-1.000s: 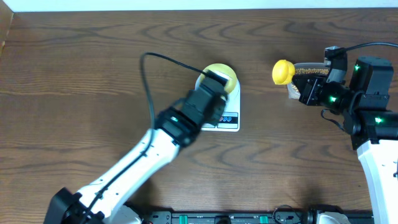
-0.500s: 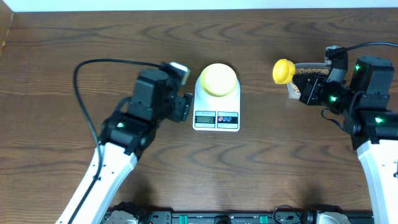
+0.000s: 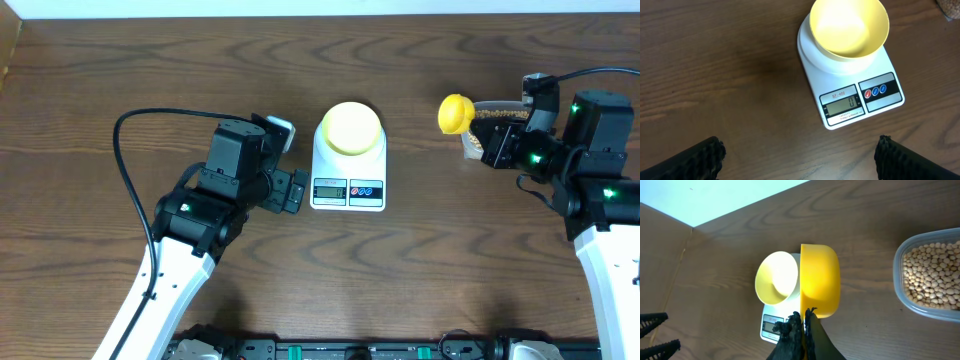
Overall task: Scoop item into bowl and weigh 50g on scale
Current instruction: 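Withdraw the left gripper from the scale to the left, then lower the held yellow scoop into the soybean tub with the right gripper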
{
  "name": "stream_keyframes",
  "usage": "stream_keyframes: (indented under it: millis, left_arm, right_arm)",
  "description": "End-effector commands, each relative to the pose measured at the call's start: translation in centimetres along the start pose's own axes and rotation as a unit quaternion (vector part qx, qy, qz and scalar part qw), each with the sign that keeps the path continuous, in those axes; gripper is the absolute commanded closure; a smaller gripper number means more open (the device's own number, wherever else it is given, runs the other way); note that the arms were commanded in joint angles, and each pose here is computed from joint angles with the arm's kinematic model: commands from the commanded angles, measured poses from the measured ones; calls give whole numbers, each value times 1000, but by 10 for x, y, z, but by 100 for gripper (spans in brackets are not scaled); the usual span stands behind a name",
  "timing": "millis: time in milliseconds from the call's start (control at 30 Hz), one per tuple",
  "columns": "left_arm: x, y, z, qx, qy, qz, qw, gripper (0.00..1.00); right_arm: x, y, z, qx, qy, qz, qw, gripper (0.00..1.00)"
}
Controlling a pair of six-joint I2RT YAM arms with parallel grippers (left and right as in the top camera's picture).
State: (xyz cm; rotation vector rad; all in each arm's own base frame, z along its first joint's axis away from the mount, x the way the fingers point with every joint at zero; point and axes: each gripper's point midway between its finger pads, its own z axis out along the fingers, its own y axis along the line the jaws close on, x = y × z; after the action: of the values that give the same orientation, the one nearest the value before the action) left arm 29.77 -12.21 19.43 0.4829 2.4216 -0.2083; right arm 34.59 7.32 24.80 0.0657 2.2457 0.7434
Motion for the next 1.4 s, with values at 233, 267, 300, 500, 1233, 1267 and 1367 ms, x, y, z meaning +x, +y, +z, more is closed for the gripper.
stream_keyframes:
  millis: [233, 267, 300, 500, 1233, 1267, 1367]
  left_arm:
    - [1, 0, 1, 2, 3, 2, 1000, 2]
    - [1, 0, 1, 2, 3, 2, 1000, 2]
    - [1, 0, 1, 2, 3, 2, 1000, 2]
    - [1, 0, 1, 2, 3, 2, 1000, 2]
    - [1, 0, 1, 2, 3, 2, 1000, 2]
    - [1, 0, 1, 2, 3, 2, 1000, 2]
    - [1, 0, 1, 2, 3, 2, 1000, 2]
  right_arm:
    - [-36, 13, -36, 47, -27, -67, 996, 99]
    - [-41, 11, -42, 65, -32, -75, 995, 99]
    - [-45, 9, -46, 77, -35, -83, 993, 99]
    - [-55, 1, -60, 120, -45, -115, 985, 99]
    - [-75, -11, -55, 138, -73, 6, 988, 99]
    - [-74, -11, -56, 140, -67, -8, 988, 99]
    - [-65, -9, -56, 137, -44, -48, 988, 99]
